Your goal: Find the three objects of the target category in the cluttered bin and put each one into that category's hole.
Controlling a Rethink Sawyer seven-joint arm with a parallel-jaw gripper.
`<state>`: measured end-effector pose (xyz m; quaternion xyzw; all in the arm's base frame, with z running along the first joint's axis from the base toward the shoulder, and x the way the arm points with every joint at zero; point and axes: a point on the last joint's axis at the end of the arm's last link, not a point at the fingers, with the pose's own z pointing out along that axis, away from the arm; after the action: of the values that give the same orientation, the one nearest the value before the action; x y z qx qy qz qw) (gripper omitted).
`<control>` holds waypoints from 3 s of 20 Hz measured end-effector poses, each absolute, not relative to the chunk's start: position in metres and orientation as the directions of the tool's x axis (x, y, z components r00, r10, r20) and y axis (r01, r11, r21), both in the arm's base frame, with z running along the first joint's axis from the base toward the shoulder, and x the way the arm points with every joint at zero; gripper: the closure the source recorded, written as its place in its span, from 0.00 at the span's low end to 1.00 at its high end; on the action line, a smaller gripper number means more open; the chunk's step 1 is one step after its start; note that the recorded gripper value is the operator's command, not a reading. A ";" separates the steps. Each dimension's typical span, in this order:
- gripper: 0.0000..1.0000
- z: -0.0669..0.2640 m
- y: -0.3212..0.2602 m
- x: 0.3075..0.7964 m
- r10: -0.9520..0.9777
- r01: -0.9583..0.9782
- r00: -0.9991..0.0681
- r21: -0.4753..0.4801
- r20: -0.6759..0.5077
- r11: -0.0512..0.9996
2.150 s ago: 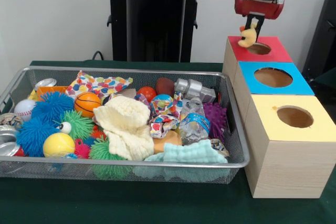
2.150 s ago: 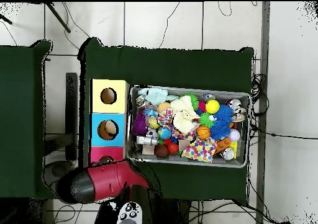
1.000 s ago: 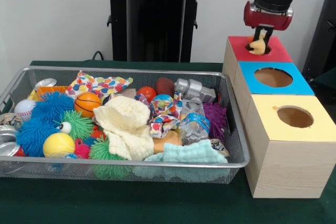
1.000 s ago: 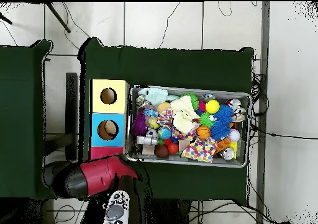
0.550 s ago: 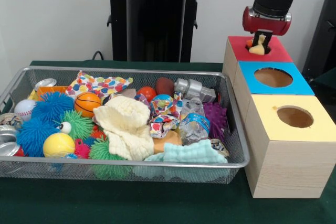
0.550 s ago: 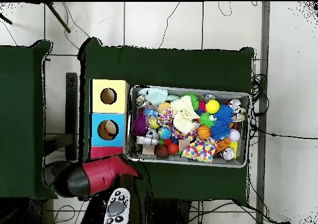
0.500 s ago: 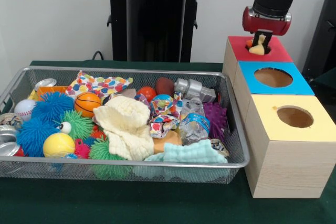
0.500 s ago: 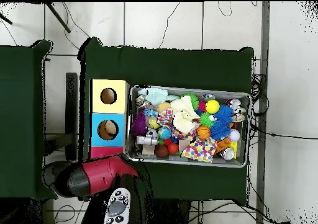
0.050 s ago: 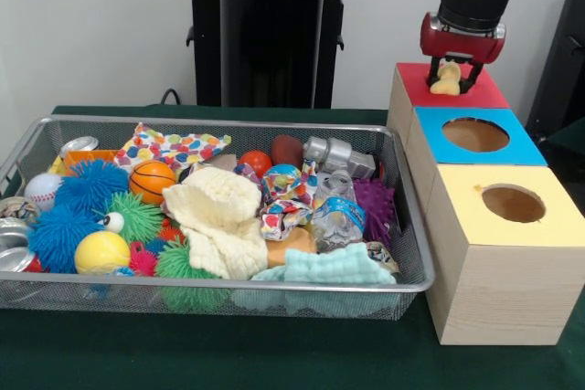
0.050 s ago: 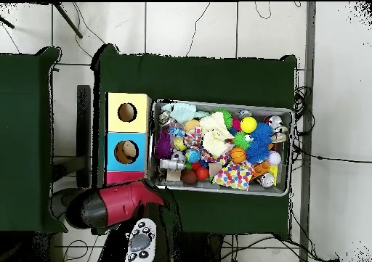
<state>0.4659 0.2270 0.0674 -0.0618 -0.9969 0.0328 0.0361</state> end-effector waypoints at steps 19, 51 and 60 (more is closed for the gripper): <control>0.00 0.070 0.227 0.467 0.131 0.127 -0.989 -0.068 0.067 0.990; 1.00 0.134 0.226 0.491 0.199 0.198 -0.980 -0.037 0.016 0.979; 1.00 0.146 0.226 0.499 0.209 0.209 -0.978 -0.024 -0.009 0.978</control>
<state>0.4986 0.2262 0.1456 -0.1049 -0.9944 0.0122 -0.0034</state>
